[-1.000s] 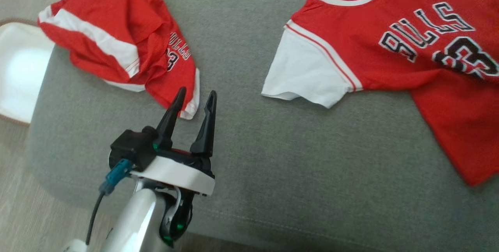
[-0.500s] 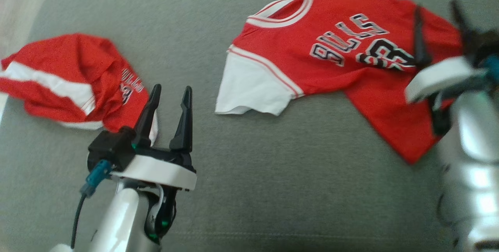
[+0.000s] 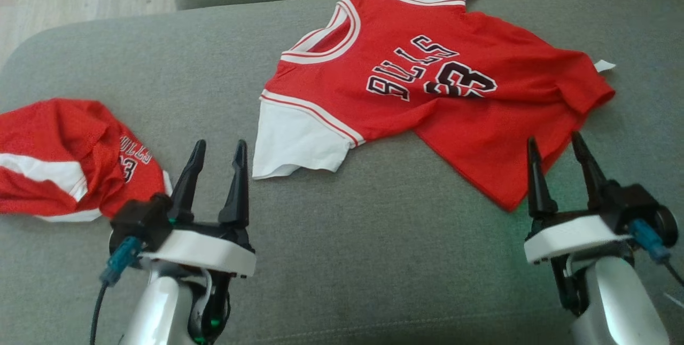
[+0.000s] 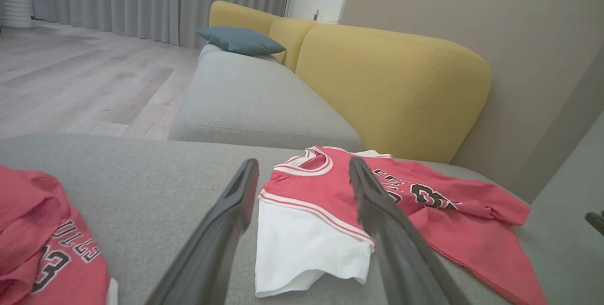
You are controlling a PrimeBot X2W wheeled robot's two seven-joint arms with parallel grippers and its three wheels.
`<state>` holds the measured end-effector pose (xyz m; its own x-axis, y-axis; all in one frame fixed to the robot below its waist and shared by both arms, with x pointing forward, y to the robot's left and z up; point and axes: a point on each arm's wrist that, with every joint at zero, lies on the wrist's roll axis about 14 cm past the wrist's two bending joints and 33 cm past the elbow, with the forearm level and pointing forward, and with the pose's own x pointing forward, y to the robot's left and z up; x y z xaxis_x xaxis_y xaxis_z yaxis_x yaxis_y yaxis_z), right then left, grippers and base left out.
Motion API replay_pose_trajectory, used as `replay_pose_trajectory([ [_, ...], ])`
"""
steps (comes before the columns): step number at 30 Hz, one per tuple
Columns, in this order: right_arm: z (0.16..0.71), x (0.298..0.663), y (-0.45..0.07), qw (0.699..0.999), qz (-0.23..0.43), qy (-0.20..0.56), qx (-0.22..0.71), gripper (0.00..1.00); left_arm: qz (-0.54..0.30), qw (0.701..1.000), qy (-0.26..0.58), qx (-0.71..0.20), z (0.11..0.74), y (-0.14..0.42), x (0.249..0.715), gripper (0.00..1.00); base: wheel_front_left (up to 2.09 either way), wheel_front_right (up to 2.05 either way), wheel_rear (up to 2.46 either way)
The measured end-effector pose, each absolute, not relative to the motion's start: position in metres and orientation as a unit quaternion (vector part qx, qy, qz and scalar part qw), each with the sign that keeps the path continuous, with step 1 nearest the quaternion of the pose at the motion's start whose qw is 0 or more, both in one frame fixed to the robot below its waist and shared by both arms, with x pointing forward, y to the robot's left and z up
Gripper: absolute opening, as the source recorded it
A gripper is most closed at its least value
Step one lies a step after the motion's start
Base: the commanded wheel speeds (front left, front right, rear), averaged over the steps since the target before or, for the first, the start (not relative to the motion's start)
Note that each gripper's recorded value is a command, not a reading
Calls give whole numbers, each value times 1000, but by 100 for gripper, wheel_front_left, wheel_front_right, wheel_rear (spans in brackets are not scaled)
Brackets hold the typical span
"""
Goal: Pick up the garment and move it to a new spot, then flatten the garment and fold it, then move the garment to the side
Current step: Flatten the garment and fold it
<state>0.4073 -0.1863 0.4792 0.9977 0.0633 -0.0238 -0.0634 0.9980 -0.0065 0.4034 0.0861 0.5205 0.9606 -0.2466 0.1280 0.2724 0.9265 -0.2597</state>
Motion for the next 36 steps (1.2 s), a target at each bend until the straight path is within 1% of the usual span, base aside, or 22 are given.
replay_pose_trajectory([
  [5, 481, 399, -190, 1000, 20, 11, 14, 100, -139, 982, -12, -127, 497, 80, 406, 100, 0, 0, 0],
  [10, 485, 403, -194, 1000, 14, 6, 15, 100, -157, 982, 64, -87, 447, 67, 410, 100, 0, 0, 0],
  [13, 479, 403, -198, 1000, 9, 16, 14, 100, -156, 979, 124, -47, 414, 67, 420, 100, 0, 0, 0],
  [18, 468, 403, -207, 999, -5, 32, 11, 100, -147, 974, 169, -12, 392, 66, 446, 100, 0, 0, 0],
  [21, 462, 402, -214, 999, -14, 41, 9, 100, -150, 967, 205, 3, 372, 64, 448, 100, 0, 0, 0],
  [28, 461, 400, -226, 998, -34, 41, 16, 100, -164, 961, 224, 14, 364, 57, 454, 100, 0, 0, 0],
  [29, 462, 401, -227, 998, -34, 40, 16, 100, -166, 960, 225, 13, 364, 57, 455, 73, 0, 0, 0],
  [30, 463, 401, -227, 999, -35, 39, 16, 100, -167, 960, 226, 10, 364, 56, 454, 21, 0, 0, 0],
  [31, 464, 401, -228, 999, -36, 38, 16, 100, -173, 958, 228, 9, 364, 55, 453, 0, 0, 0, 0],
  [36, 460, 399, -227, 998, -36, 48, 18, 100, -186, 958, 218, -19, 370, 50, 447, 0, 0, 0, 0],
])
